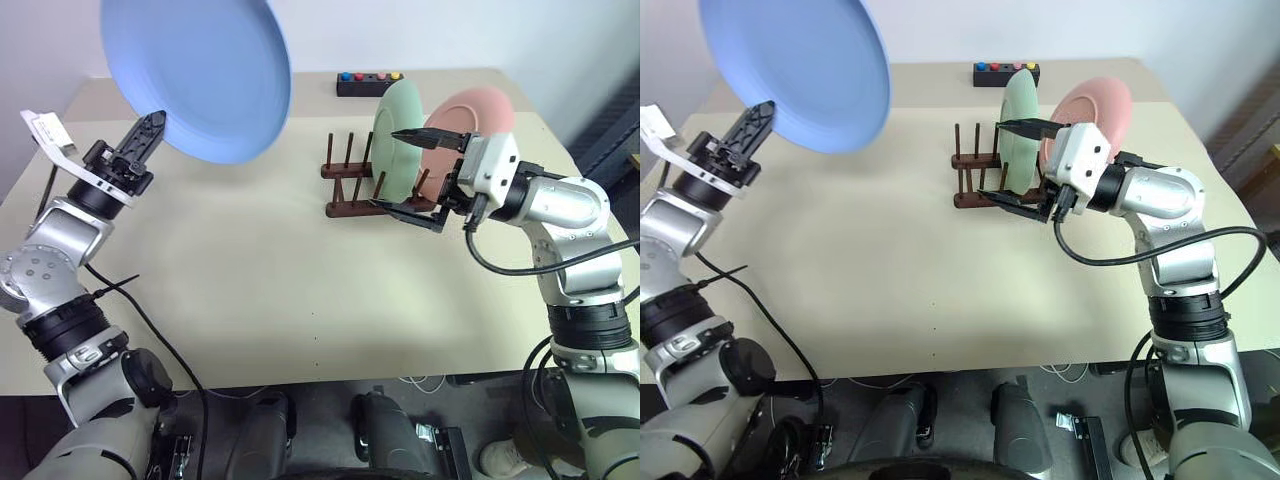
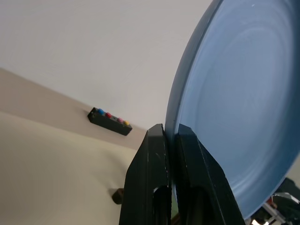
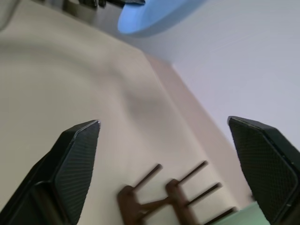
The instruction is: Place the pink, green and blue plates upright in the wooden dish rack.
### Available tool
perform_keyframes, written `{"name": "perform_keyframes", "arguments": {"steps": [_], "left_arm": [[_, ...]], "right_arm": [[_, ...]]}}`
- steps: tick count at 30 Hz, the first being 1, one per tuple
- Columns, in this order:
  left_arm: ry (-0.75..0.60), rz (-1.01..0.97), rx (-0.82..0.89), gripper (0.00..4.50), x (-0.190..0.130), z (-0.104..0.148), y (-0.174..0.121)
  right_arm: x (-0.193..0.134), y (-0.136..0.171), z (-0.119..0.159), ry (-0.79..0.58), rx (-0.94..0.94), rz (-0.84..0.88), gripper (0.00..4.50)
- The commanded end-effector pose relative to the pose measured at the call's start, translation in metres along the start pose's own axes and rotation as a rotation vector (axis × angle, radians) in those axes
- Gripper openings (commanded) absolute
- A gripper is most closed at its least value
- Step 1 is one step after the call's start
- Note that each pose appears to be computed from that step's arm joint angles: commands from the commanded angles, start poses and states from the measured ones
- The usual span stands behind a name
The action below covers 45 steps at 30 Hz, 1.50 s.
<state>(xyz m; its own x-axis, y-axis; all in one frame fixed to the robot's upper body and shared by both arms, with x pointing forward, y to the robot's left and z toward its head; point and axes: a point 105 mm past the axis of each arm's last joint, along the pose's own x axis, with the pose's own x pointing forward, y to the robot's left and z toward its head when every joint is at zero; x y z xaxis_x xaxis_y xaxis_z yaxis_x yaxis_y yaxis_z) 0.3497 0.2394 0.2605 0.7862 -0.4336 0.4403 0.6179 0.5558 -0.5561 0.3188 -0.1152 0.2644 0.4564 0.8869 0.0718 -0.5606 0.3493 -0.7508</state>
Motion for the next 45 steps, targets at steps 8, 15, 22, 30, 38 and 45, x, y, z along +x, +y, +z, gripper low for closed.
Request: {"name": "perform_keyframes", "arguments": {"steps": [8, 15, 22, 30, 38, 45], "left_arm": [[-0.107, -0.004, -0.052, 0.02, 0.016, -0.012, -0.021], [-0.149, 0.045, -0.087, 0.02, 0.025, -0.028, -0.032], [-0.144, 0.088, -0.08, 0.02, 0.023, -0.048, -0.046], [-0.192, 0.128, -0.239, 0.02, 0.019, -0.068, -0.053], [-0.18, 0.131, -0.378, 0.02, 0.023, -0.084, -0.055], [-0.095, 0.119, -0.487, 0.02, 0.028, -0.102, -0.059]], "right_arm": [[0.02, -0.006, 0.039, -0.065, -0.609, -0.224, 4.5], [0.034, 0.022, 0.039, -0.045, -1.046, -0.213, 4.5], [0.048, 0.027, 0.011, 0.1, -1.059, -0.261, 4.5], [0.061, 0.051, 0.01, 0.087, -1.048, -0.243, 4.5], [0.065, 0.045, 0.005, 0.116, -1.07, -0.259, 4.5], [0.071, 0.041, 0.003, 0.14, -1.065, -0.277, 4.5]]}}
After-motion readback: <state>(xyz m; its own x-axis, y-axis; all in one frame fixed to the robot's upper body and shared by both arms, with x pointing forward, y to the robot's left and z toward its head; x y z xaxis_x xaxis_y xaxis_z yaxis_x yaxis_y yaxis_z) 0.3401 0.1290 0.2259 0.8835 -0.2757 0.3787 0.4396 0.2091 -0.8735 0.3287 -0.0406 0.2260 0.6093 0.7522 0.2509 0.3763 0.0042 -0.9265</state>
